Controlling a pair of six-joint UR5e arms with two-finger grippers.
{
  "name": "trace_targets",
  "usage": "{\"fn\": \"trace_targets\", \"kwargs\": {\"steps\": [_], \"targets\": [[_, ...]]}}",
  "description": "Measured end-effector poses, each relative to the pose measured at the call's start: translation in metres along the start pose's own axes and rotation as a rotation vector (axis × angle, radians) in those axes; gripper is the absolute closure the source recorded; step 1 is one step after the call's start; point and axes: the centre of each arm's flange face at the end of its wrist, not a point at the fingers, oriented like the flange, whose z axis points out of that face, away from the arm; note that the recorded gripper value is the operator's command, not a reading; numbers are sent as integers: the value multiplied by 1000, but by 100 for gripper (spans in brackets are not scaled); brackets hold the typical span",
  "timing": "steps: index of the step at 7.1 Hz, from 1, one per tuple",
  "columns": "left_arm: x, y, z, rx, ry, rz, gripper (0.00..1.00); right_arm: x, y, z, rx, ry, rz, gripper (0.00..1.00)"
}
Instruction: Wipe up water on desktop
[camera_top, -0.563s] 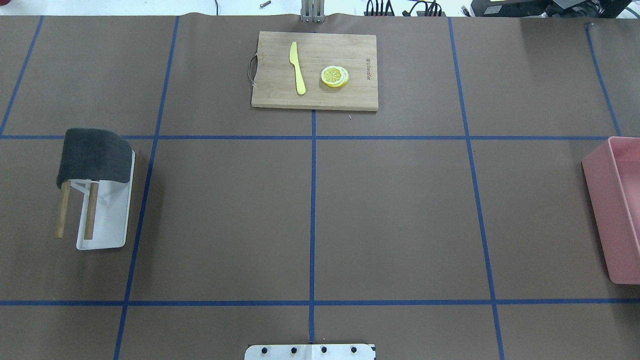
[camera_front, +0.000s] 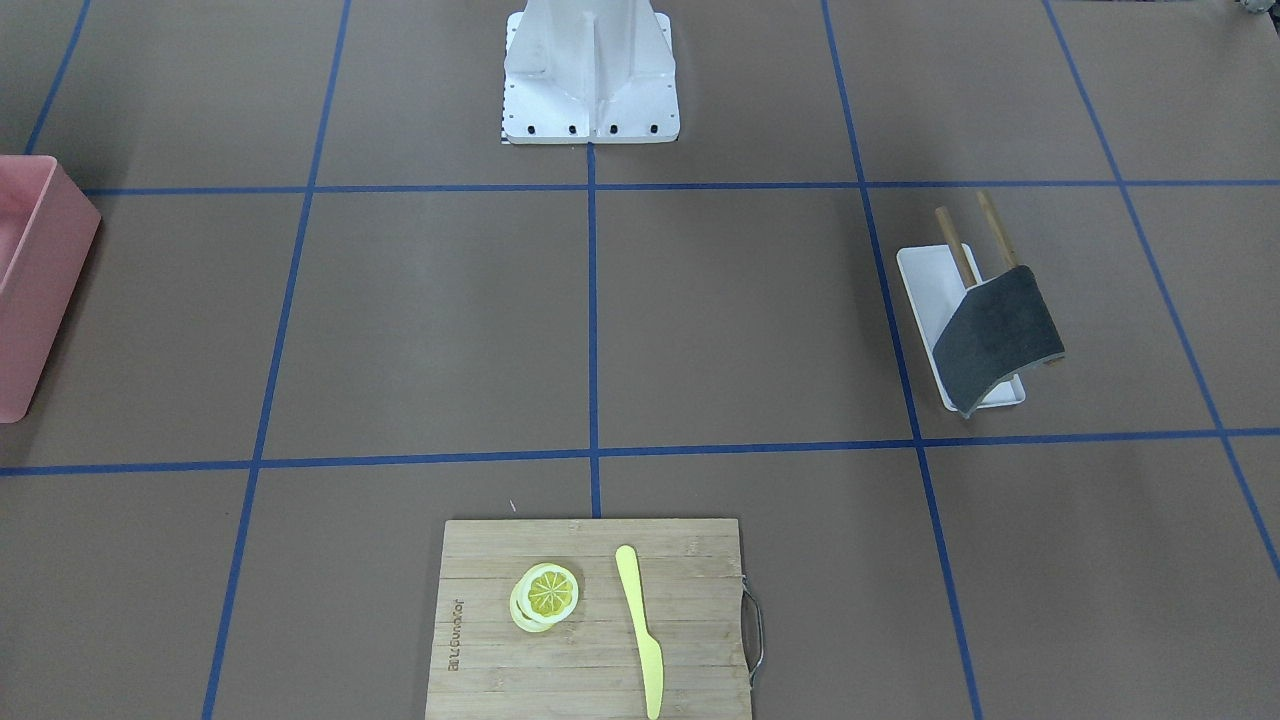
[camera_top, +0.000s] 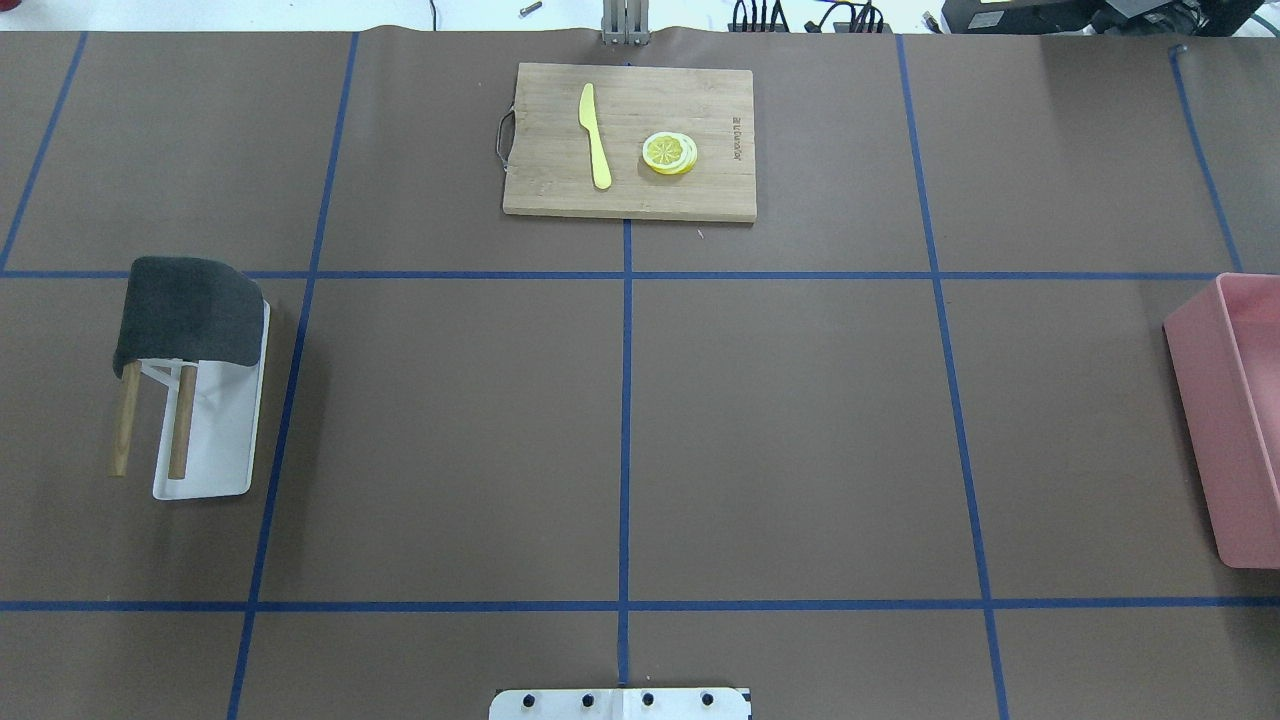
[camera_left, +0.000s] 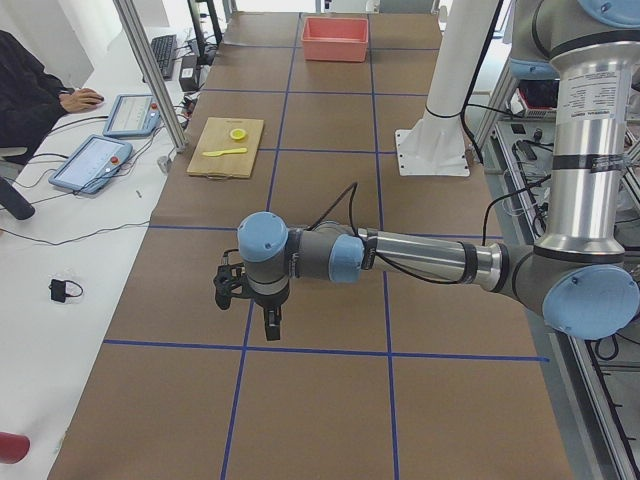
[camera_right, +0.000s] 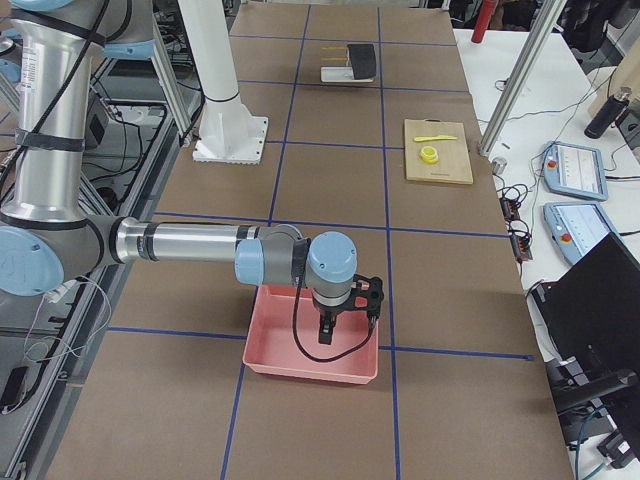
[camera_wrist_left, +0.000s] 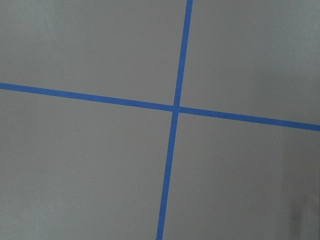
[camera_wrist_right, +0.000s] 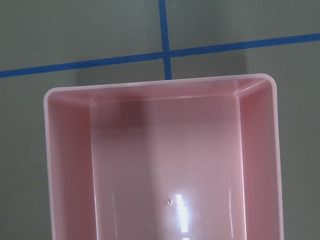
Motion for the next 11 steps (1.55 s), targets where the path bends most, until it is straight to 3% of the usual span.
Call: {"fn": "trace_targets", "kwargs": {"steps": [11], "targets": [[10,-4,-7,15,-4,11,2,-3,-1,-3,6,-6,-4,0]]}}
